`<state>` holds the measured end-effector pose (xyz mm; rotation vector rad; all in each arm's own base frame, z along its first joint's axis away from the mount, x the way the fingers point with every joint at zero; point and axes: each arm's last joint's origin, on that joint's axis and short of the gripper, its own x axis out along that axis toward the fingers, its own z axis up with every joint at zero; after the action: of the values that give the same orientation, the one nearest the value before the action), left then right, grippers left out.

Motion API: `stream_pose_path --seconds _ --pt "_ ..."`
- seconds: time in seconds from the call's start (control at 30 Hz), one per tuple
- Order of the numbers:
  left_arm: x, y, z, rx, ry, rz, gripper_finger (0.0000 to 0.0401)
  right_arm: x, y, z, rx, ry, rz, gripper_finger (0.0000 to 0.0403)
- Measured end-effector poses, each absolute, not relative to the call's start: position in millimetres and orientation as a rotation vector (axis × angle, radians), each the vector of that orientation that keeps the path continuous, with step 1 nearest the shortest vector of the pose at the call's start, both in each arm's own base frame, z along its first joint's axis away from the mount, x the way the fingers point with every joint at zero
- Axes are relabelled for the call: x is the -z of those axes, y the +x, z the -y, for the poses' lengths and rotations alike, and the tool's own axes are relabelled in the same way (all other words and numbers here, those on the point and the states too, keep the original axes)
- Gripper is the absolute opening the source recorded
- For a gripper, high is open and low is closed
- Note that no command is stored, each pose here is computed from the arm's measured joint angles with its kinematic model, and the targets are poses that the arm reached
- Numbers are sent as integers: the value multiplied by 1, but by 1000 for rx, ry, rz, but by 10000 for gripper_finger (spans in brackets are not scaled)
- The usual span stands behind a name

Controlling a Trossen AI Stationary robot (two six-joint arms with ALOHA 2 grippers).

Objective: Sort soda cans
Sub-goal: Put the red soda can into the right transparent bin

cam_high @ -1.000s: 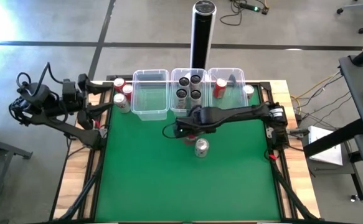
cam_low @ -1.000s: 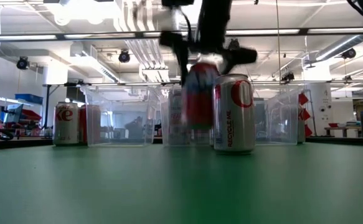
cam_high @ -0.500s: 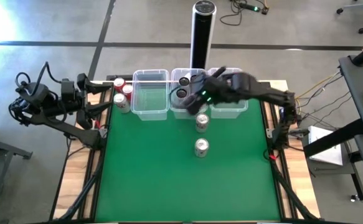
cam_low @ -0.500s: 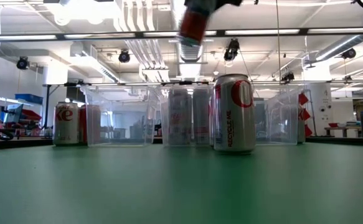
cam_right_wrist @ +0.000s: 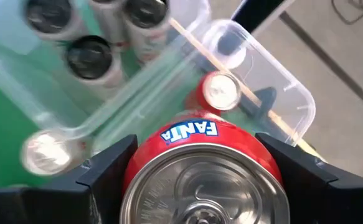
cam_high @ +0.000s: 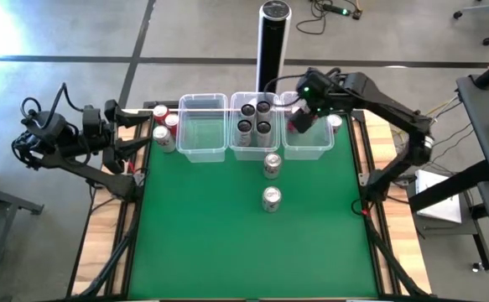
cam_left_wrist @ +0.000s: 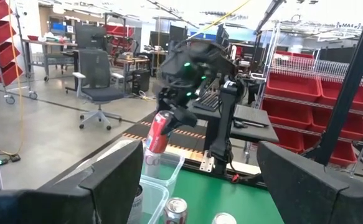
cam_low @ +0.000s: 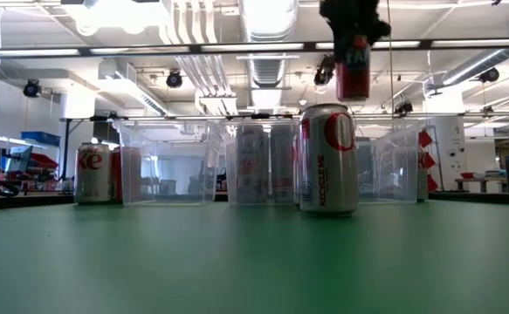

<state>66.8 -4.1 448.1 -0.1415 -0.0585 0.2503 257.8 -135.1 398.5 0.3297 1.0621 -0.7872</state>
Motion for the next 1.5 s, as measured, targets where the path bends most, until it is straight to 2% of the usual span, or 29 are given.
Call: stream_pose_path --seconds 0.2,0.43,0.7,1.0,1.27,1.5 --pt "-450 67 4 -256 -172 82 300 -351 238 162 753 388 -1105 290" --pt "-455 71 -1 -503 -205 135 300 -293 245 182 649 498 -1140 290" --pt "-459 75 -1 -575 -286 194 300 -251 257 195 639 521 -1175 290" --pt "-460 73 -2 -603 -294 206 300 -235 265 202 655 525 -1158 294" --pt "-459 73 -2 -606 -290 199 300 -225 269 207 653 524 -1174 315" --pt "-458 75 -2 -638 -295 193 300 -228 268 206 643 509 -1174 351"
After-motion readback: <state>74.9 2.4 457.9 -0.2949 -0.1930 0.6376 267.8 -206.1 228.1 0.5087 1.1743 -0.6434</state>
